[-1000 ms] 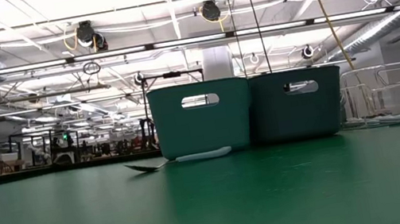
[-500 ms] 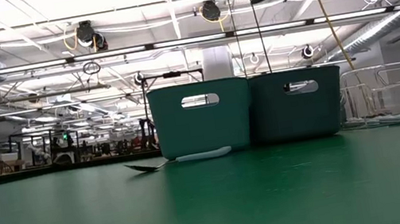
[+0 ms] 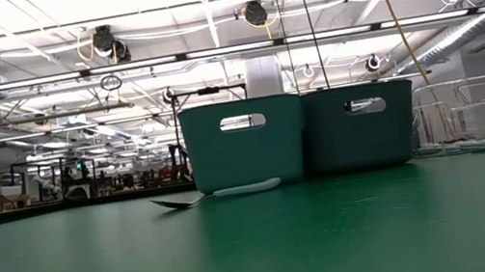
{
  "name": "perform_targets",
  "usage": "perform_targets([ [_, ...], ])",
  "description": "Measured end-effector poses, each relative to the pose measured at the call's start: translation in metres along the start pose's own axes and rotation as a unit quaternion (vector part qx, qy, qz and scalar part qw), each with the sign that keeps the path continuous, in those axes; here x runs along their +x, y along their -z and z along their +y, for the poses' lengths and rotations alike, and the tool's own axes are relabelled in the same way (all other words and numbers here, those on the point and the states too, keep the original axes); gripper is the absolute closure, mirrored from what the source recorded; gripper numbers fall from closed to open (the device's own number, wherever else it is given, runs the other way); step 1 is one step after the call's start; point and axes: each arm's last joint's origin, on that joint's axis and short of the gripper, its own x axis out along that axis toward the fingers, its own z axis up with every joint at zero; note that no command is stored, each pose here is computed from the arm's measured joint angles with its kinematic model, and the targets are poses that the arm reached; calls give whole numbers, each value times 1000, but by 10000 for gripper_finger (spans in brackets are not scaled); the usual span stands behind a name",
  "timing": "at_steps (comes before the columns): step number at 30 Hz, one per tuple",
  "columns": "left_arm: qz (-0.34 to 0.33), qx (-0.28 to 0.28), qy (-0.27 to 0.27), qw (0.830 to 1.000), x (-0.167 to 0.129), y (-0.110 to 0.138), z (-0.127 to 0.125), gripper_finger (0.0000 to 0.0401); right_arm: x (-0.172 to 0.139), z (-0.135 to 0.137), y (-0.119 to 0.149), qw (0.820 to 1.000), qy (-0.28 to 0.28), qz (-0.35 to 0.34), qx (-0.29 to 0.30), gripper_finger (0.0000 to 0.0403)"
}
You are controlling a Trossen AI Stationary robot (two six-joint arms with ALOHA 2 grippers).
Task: Sort silverware by color (type)
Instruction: Put the blue spoon into the blue bin
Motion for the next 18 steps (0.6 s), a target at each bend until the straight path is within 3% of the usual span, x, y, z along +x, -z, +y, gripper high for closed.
perform_targets([
  [4,-28,-32,26,999,-4,-6,-5,196,5,7,6,1000,4,15,9,351],
  [7,-39,-26,37,998,-7,-6,-9,196,10,12,11,1000,18,23,4,351],
  [18,-26,-35,14,999,-5,6,-19,197,17,4,11,995,97,-4,8,351],
])
